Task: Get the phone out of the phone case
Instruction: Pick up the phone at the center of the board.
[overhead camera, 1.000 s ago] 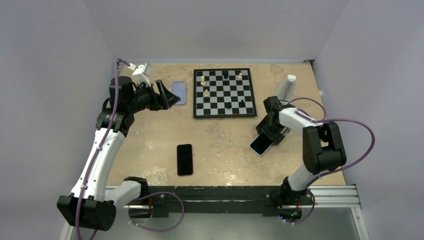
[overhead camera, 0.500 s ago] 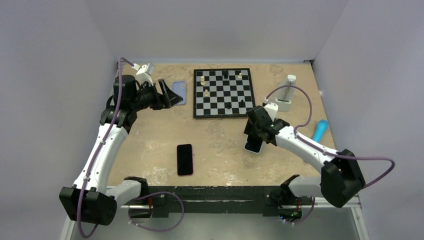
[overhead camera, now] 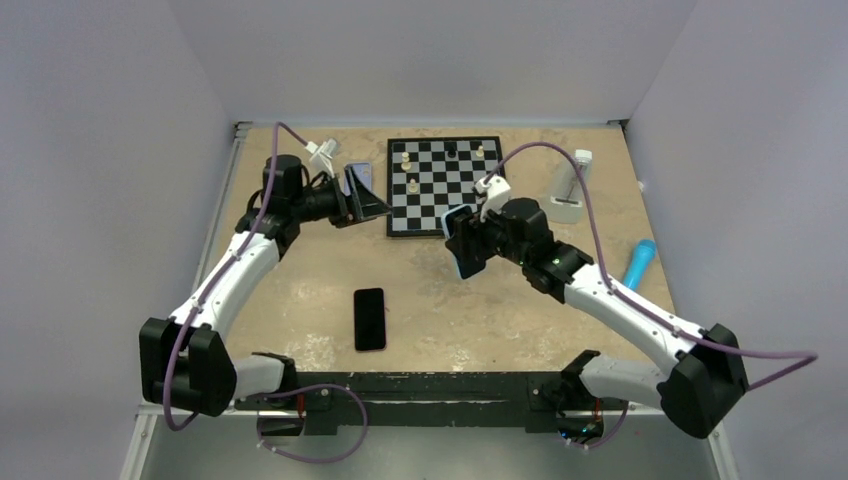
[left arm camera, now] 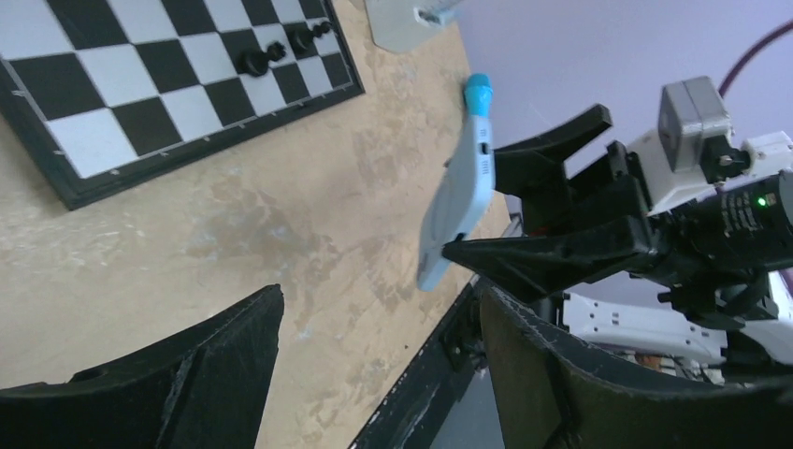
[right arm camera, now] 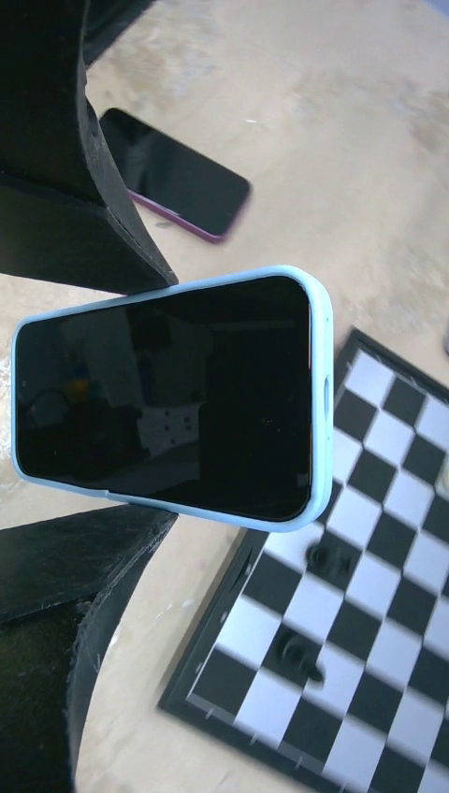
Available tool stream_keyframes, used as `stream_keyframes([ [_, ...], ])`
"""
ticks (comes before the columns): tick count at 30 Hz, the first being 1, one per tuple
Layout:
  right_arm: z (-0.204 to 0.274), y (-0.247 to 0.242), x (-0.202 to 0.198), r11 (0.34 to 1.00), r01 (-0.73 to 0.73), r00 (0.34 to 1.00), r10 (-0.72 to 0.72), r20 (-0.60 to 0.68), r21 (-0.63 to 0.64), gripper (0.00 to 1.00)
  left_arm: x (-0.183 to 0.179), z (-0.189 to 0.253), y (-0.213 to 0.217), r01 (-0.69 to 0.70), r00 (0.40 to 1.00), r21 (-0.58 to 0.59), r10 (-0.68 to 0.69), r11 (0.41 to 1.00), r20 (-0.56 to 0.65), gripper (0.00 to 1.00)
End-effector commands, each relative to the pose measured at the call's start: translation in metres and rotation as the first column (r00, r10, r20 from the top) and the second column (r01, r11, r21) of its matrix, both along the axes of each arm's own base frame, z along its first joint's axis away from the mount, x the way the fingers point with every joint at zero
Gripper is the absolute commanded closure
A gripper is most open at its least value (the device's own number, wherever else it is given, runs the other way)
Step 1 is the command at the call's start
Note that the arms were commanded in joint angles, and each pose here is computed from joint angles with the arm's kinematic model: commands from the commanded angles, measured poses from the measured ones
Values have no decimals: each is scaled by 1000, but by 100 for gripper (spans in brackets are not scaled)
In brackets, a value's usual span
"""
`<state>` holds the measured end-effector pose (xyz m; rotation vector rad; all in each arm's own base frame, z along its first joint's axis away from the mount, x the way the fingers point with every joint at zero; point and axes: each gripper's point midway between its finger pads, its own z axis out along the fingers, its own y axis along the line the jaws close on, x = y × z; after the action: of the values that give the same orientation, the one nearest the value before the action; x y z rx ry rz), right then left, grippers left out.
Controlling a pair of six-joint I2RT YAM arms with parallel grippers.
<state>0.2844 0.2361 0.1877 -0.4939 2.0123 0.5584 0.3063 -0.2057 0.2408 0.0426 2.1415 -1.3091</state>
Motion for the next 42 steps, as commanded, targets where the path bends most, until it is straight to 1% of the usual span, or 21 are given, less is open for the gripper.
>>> stream_keyframes([
  [1, 37, 56, -16, 960, -279, 949, 275, 156, 4, 100, -13, 20, -27, 107, 990, -33, -103, 994, 92, 19],
  [2, 37, 62, -19, 955, -297, 942, 293, 161, 1, 100, -12, 14, -26, 104, 991, -3, -103, 995, 80, 20],
  [5, 43, 73, -28, 946, -323, 931, 317, 183, 5, 100, -8, -2, -20, 86, 995, 78, -89, 993, 34, 25],
  [8, 48, 83, -33, 940, -341, 919, 332, 213, 4, 100, -8, -13, -22, 99, 995, 96, -98, 990, -7, 28],
  [10, 49, 89, -35, 936, -353, 913, 346, 217, -3, 100, -12, -15, -29, 134, 991, 89, -132, 987, -24, 27],
  [14, 49, 98, -39, 929, -369, 905, 365, 221, -23, 100, -32, -17, -54, 255, 967, 67, -254, 965, -32, 23],
  [16, 52, 101, -42, 929, -370, 902, 366, 228, -24, 100, -43, -22, -64, 313, 950, 83, -310, 946, -43, 23],
  [17, 54, 102, -43, 928, -371, 901, 365, 233, -23, 100, -47, -27, -67, 330, 944, 105, -325, 938, -60, 25],
  [20, 59, 102, -46, 927, -375, 897, 367, 246, -17, 100, -54, -34, -75, 367, 930, 132, -359, 921, -83, 37],
  [25, 55, 101, -46, 927, -371, 891, 371, 263, -53, 100, -56, -33, -80, 378, 925, 103, -372, 920, -77, 69],
  [27, 49, 99, -45, 931, -359, 896, 363, 257, -64, 100, -57, -30, -79, 381, 924, 103, -376, 919, -67, 80],
  [31, 39, 93, -45, 940, -329, 911, 340, 234, -85, 100, -60, -24, -79, 401, 916, 105, -399, 910, -41, 98],
  [32, 36, 93, -46, 942, -326, 916, 337, 220, -83, 96, -61, -22, -78, 399, 917, 112, -399, 910, -29, 100],
  [33, 36, 90, -43, 949, -303, 923, 315, 220, -88, 86, -60, -20, -76, 389, 921, 124, -390, 913, -12, 100],
  [34, 35, 89, -41, 958, -277, 936, 285, 205, -70, 69, -59, -17, -74, 374, 925, 139, -380, 917, 11, 100],
  [35, 27, 85, -42, 963, -259, 946, 269, 179, -79, 39, -56, -13, -71, 348, 932, 159, -359, 924, 42, 100],
  [36, 23, 83, -42, 965, -250, 951, 261, 165, -83, 26, -52, -10, -66, 306, 942, 188, -325, 933, 79, 100],
  [37, 19, 81, -42, 967, -242, 955, 253, 153, -83, 22, -48, -6, -60, 252, 951, 215, -283, 944, 128, 100],
  [39, 12, 78, -43, 970, -230, 962, 239, 136, -80, 19, -34, 5, -39, 81, 956, 274, -153, 958, 252, 100],
  [41, 5, 76, -46, 972, -224, 966, 230, 119, -68, 17, -25, 19, -17, -81, 927, 284, -32, 955, 374, 100],
  [42, 1, 75, -49, 973, -224, 967, 229, 108, -59, 16, -22, 28, -5, -165, 901, 275, 32, 947, 432, 100],
])
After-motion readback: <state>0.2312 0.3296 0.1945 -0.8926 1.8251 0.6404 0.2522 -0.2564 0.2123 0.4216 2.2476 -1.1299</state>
